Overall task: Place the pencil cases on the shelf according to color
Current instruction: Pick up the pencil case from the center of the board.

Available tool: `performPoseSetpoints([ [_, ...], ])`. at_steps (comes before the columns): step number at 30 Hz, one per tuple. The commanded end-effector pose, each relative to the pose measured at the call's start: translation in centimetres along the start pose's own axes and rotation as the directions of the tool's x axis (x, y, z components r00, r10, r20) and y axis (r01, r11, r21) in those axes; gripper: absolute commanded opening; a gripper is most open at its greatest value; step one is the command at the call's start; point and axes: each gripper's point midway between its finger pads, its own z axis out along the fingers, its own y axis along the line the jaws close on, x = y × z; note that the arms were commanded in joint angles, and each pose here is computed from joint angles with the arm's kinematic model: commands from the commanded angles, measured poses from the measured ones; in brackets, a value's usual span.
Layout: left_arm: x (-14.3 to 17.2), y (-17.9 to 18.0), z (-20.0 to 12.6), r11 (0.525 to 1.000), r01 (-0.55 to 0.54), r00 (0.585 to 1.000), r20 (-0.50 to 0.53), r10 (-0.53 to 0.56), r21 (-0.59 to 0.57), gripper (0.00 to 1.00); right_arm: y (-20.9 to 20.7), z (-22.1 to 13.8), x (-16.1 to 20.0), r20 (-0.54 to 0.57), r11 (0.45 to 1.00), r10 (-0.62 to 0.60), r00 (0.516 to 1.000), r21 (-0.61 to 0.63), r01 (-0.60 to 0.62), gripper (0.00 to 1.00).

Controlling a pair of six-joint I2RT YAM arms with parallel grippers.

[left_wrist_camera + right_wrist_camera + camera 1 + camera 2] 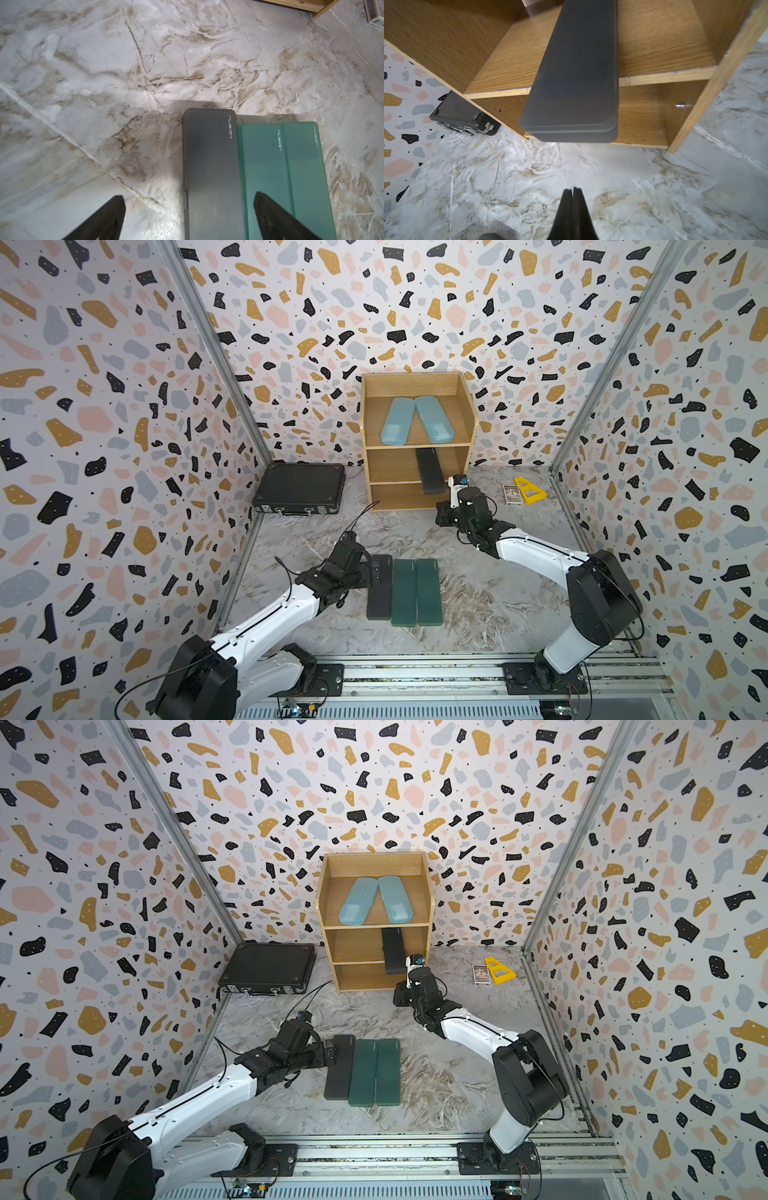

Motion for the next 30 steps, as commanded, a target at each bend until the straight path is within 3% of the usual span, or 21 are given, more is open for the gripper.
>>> performPoseSetpoints([
  [1,-0.4,0.6,0.1,1.0,0.025,0.999,0.034,-0.024,-0.015,1.0,1.3,0.2,-3.4,0.103,0.999,0.011,0.995,-0.033,-0.008,0.03],
  [30,2.5,1.0,2.0,0.999,0.042,0.997,-0.063,-0.042,0.003,1.0,-1.3,5.8,-6.7,0.146,0.997,-0.031,0.989,0.069,0.022,0.03],
])
